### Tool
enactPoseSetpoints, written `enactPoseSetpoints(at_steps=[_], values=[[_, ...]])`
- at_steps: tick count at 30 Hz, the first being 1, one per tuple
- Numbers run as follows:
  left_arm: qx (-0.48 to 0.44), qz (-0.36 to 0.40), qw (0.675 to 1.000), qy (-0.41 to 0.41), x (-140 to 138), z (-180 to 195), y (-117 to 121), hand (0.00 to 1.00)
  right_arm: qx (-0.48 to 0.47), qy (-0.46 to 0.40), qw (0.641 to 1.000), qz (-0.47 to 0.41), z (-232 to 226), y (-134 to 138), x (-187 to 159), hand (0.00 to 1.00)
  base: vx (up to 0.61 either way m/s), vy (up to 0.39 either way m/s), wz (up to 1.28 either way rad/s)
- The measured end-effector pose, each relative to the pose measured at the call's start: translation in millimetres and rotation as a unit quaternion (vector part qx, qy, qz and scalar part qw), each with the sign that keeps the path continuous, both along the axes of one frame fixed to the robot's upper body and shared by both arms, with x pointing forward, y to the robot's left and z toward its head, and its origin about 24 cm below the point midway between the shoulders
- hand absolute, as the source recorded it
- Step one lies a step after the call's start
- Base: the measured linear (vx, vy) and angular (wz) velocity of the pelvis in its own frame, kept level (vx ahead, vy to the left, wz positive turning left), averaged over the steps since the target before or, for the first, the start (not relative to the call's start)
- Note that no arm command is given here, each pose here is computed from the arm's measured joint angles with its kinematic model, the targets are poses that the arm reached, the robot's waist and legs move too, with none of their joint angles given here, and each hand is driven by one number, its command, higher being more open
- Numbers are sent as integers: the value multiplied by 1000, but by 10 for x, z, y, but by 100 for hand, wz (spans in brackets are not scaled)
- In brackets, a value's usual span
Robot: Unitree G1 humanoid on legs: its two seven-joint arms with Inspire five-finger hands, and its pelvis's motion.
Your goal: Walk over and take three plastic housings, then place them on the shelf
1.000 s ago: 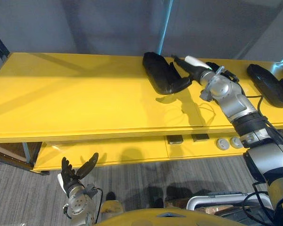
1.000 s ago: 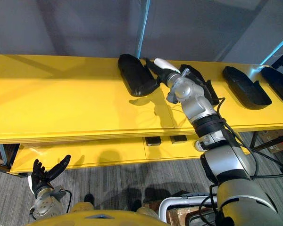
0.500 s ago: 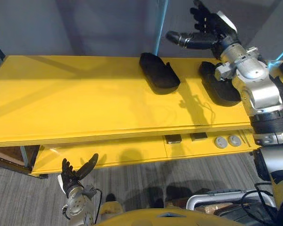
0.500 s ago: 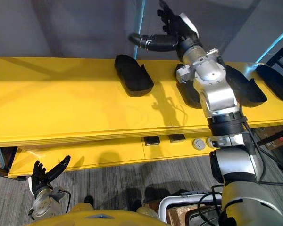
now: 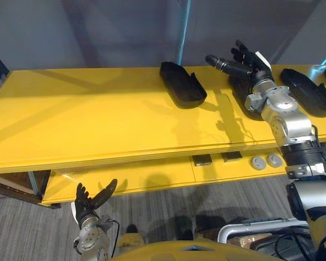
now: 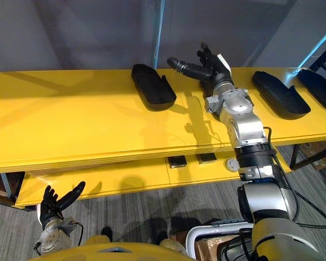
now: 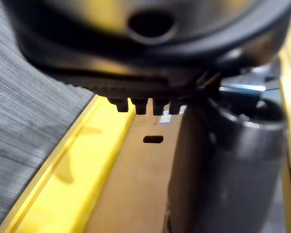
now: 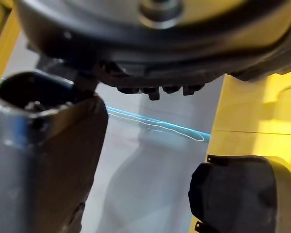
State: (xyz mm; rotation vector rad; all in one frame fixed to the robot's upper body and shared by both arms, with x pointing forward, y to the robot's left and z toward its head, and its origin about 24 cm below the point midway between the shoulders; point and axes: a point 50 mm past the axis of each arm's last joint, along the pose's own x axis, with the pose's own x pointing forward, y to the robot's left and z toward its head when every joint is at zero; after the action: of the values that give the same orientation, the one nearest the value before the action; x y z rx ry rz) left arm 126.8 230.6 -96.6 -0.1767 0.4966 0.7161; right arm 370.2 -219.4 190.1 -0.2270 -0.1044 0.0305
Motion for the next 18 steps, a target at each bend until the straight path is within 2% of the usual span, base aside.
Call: enactPoseSetpoints(at_steps=[18], values=[[-5, -23, 1000, -17, 29, 52, -68, 100, 3, 24, 999, 44, -185, 187, 25, 100, -5, -1, 2]])
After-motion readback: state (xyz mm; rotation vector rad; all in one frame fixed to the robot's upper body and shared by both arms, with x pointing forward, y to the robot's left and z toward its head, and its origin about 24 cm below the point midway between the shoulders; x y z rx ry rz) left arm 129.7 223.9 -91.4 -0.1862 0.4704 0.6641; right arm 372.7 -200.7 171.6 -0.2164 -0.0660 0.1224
